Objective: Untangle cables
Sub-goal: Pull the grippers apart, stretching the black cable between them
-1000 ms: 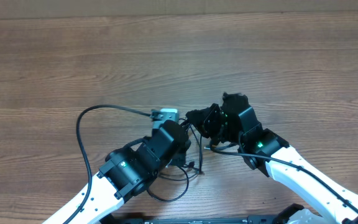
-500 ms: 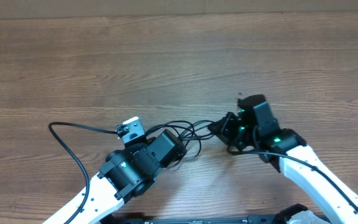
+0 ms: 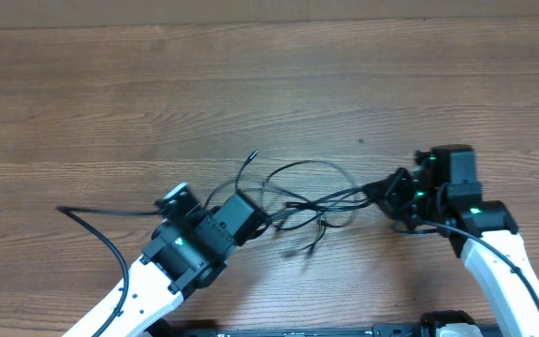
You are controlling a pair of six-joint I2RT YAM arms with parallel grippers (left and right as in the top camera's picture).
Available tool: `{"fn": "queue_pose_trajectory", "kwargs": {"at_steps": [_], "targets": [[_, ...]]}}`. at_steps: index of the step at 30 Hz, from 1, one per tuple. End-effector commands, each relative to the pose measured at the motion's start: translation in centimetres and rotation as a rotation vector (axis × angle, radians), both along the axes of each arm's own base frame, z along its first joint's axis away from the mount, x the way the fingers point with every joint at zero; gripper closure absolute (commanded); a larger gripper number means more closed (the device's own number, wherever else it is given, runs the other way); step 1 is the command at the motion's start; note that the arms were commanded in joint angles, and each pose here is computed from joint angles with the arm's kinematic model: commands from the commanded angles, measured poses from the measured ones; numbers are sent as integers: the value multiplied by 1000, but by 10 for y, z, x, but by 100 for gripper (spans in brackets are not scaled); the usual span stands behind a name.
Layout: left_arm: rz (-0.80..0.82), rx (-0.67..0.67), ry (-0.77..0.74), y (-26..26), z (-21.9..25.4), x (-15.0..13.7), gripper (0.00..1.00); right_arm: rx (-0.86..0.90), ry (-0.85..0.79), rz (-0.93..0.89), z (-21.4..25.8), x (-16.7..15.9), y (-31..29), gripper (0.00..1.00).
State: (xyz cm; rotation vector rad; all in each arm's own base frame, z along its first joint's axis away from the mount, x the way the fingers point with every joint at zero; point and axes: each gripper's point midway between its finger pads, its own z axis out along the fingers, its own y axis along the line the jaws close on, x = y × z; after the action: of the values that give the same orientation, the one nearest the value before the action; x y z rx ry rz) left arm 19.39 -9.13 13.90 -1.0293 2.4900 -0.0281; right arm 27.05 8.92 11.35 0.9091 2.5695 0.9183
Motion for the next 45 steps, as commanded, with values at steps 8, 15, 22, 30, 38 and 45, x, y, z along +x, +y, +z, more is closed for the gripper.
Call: {"fn": "queue_pose_trajectory", "kwargs": {"at_steps": [8, 15, 22, 30, 38, 45], "targets": [[289, 101, -41, 51, 5, -12, 95, -294, 72, -320, -22, -5, -109, 96], [288, 37, -55, 39, 4, -5, 89, -315, 49, -215, -23, -8, -105, 96], [98, -154, -42, -16, -1, 16, 18, -301, 43, -194, -22, -8, -102, 96], [-605, -47, -37, -82, -20, 52, 9, -297, 65, -189, -24, -13, -100, 96], [-865, -112, 132, -125, -79, 47, 37, -297, 68, -189, -25, -13, -100, 96], [-870, -130, 181, -134, -106, 49, 6, -298, 69, -188, -25, -13, -100, 95]]}}
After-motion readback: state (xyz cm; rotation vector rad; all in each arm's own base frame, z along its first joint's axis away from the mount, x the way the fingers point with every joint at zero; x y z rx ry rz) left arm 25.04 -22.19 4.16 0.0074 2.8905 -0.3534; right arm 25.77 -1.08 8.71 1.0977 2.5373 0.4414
